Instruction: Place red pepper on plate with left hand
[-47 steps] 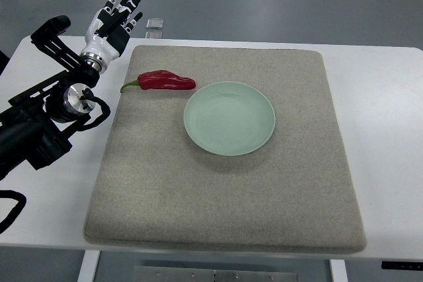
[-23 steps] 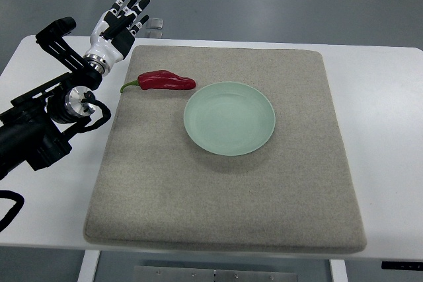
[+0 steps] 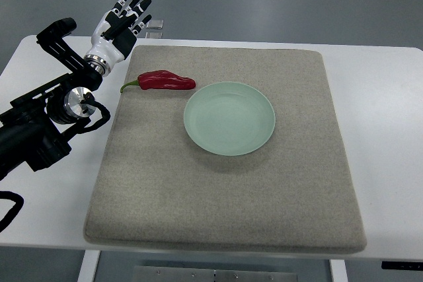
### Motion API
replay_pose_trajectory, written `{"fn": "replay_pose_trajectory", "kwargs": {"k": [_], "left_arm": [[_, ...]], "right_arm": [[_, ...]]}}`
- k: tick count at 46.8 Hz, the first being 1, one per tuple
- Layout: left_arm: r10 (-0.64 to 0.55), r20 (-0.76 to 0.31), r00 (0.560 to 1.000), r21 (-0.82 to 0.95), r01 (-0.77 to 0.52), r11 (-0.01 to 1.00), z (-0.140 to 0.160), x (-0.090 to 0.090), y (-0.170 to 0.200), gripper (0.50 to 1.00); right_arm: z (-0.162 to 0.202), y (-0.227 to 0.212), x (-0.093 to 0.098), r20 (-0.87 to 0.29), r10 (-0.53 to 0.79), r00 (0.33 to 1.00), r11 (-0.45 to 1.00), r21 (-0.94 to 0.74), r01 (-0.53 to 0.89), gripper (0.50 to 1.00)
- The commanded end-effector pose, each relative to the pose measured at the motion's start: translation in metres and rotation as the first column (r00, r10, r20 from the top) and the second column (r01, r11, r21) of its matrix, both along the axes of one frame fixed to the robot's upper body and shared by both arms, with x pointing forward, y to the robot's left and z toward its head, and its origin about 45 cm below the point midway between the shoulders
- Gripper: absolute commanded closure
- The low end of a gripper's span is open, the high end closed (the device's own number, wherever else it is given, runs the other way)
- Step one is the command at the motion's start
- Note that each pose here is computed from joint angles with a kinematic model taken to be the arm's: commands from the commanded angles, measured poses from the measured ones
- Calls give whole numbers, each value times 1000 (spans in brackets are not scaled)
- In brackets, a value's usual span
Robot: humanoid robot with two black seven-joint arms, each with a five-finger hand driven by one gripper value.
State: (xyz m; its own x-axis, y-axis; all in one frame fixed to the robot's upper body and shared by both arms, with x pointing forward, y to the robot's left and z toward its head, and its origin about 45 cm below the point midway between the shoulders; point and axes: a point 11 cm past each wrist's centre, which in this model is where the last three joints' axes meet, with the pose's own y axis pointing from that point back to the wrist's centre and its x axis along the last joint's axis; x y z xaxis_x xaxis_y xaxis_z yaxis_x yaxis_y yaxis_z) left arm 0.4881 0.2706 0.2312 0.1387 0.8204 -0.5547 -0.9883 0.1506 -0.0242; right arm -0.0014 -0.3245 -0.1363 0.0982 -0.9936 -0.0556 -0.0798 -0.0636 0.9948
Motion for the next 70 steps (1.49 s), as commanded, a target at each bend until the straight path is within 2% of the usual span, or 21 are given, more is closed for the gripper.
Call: {"fn": "replay_pose_trajectory", "kwargs": {"k": [1, 22, 39, 52, 59, 70], "left_arm": [[-3, 2, 1000, 6, 3, 1000, 1, 0, 0, 506], [-36, 19, 999, 80, 34, 996, 1, 0, -4, 508], [-135, 57, 989, 320, 110, 941, 4, -3, -7, 519], [-212, 75, 974, 565, 134, 814, 9, -3, -1, 531], [-267, 78, 961, 691, 141, 709, 14, -2, 1, 559], [-332, 107, 937, 848, 88, 522, 34, 0, 14, 559]], "right_arm": [[0, 0, 0, 0, 0, 1000, 1000, 0, 0, 568], [0, 0, 0, 0, 0, 1000, 1000, 0, 0, 568], [0, 0, 0, 0, 0, 1000, 1000, 0, 0, 568], [0, 0, 0, 0, 0, 1000, 1000, 0, 0, 568], [0, 0, 0, 0, 0, 1000, 1000, 1, 0, 568], [0, 0, 0, 0, 0, 1000, 1000, 0, 0, 568]]}}
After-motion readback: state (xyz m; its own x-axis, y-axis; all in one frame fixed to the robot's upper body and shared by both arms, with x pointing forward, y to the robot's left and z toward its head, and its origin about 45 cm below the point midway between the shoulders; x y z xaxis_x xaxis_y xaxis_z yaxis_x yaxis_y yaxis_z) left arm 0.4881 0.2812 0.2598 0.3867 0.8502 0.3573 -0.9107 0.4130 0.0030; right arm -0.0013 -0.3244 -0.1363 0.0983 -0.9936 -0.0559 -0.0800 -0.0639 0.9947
